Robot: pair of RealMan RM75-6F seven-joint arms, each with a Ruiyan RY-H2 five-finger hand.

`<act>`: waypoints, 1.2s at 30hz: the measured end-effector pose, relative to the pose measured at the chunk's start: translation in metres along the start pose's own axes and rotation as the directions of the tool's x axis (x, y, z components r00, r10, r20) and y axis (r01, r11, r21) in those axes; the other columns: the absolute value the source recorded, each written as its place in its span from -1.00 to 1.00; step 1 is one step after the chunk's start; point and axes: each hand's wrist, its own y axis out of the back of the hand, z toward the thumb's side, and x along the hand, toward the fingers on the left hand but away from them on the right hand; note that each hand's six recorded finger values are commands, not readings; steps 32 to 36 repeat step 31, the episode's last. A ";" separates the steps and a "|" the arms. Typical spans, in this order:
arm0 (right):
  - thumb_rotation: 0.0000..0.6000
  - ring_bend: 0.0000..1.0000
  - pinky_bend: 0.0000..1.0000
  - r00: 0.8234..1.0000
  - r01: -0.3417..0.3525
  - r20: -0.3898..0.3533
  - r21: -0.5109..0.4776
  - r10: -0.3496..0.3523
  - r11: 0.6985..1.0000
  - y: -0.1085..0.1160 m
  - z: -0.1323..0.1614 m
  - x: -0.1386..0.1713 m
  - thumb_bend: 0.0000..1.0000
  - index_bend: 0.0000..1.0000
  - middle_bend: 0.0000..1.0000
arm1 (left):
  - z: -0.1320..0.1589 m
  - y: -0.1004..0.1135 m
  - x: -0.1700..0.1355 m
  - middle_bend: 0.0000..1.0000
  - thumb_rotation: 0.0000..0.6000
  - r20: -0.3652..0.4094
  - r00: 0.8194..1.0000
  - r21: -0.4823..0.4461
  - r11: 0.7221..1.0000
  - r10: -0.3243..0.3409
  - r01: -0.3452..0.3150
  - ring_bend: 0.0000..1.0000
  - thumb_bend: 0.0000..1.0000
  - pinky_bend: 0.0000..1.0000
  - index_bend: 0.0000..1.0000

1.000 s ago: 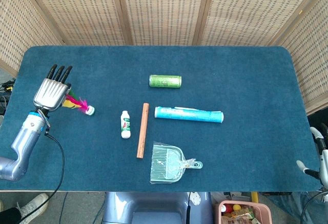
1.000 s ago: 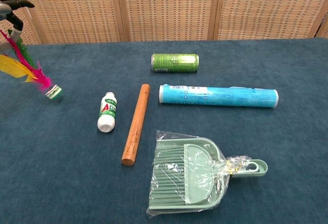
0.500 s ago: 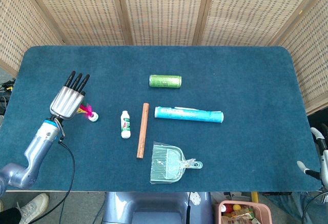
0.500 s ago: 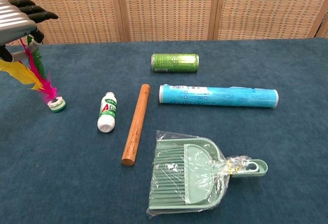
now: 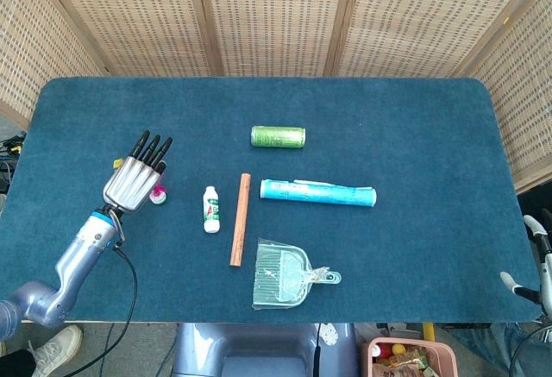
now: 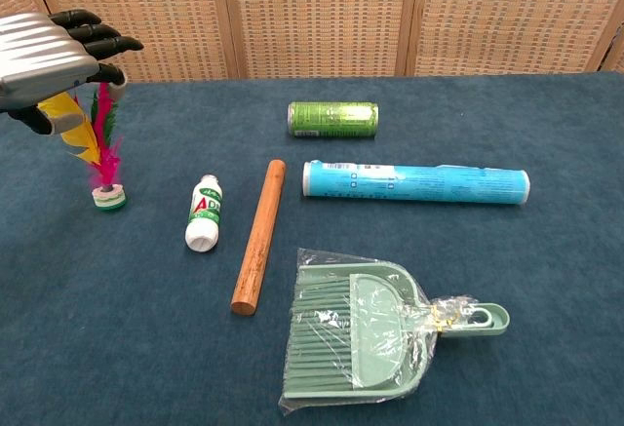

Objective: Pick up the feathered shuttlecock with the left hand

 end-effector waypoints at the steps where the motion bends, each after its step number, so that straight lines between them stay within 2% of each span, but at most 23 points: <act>1: 1.00 -1.00 -1.00 1.000 0.002 0.000 -0.001 -0.002 1.000 0.001 0.000 0.000 -1.00 -1.00 -1.00 | 0.001 0.002 -0.001 -1.00 1.00 0.002 1.000 -0.004 1.000 0.004 -0.004 -1.00 -0.92 -1.00 -1.00; 3: 1.00 -1.00 -1.00 1.000 0.004 -0.001 -0.004 -0.004 1.000 0.002 0.000 0.001 -1.00 -1.00 -1.00 | 0.000 0.004 -0.003 -1.00 1.00 0.002 1.000 -0.012 1.000 0.010 -0.010 -1.00 -1.00 -1.00 -1.00; 9: 1.00 -1.00 -1.00 1.000 0.006 -0.006 -0.014 -0.006 1.000 0.003 0.000 0.002 -1.00 -1.00 -1.00 | -0.006 0.013 -0.011 -1.00 1.00 -0.013 1.000 -0.073 0.997 0.029 -0.029 -1.00 -1.00 -1.00 -1.00; 15: 1.00 -1.00 -1.00 1.000 0.017 -0.017 -0.025 -0.017 1.000 0.008 0.001 0.005 -1.00 -1.00 -1.00 | -0.025 0.025 -0.032 -1.00 1.00 -0.072 0.996 -0.207 0.976 0.054 -0.068 -1.00 -1.00 -1.00 -1.00; 18: 1.00 -1.00 -1.00 1.000 0.022 -0.020 -0.030 -0.022 0.999 0.010 0.001 0.007 -1.00 -1.00 -1.00 | -0.038 0.025 -0.052 -1.00 1.00 -0.121 0.993 -0.316 0.947 0.015 -0.052 -1.00 -1.00 -1.00 -1.00; 21: 1.00 -1.00 -1.00 0.999 0.025 -0.025 -0.035 -0.026 0.999 0.011 0.001 0.008 -1.00 -1.00 -1.00 | -0.049 0.020 -0.076 -1.00 1.00 -0.181 0.982 -0.442 0.897 -0.062 -0.025 -1.00 -1.00 -1.00 -1.00; 25: 1.00 -1.00 -1.00 0.999 0.030 -0.031 -0.044 -0.031 0.999 0.013 0.001 0.009 -1.00 -1.00 -1.00 | -0.063 0.005 -0.118 -1.00 1.00 -0.263 0.951 -0.604 0.796 -0.166 -0.028 -1.00 -1.00 -1.00 -1.00; 28: 1.00 -1.00 -1.00 0.999 0.032 -0.035 -0.051 -0.034 0.998 0.014 0.001 0.009 -1.00 -1.00 -1.00 | -0.068 -0.008 -0.152 -1.00 1.00 -0.308 0.924 -0.681 0.731 -0.228 -0.047 -1.00 -1.00 -1.00 -1.00; 31: 1.00 -1.00 -1.00 0.999 0.036 -0.038 -0.054 -0.038 0.998 0.016 0.000 0.010 -1.00 -1.00 -1.00 | -0.068 -0.014 -0.175 -1.00 1.00 -0.324 0.915 -0.698 0.714 -0.240 -0.060 -1.00 -1.00 -1.00 -1.00; 36: 1.00 -1.00 -1.00 0.999 0.036 -0.038 -0.054 -0.038 0.998 0.016 0.000 0.010 -1.00 -1.00 -1.00 | -0.068 -0.014 -0.175 -1.00 1.00 -0.324 0.915 -0.698 0.714 -0.240 -0.060 -1.00 -1.00 -1.00 -1.00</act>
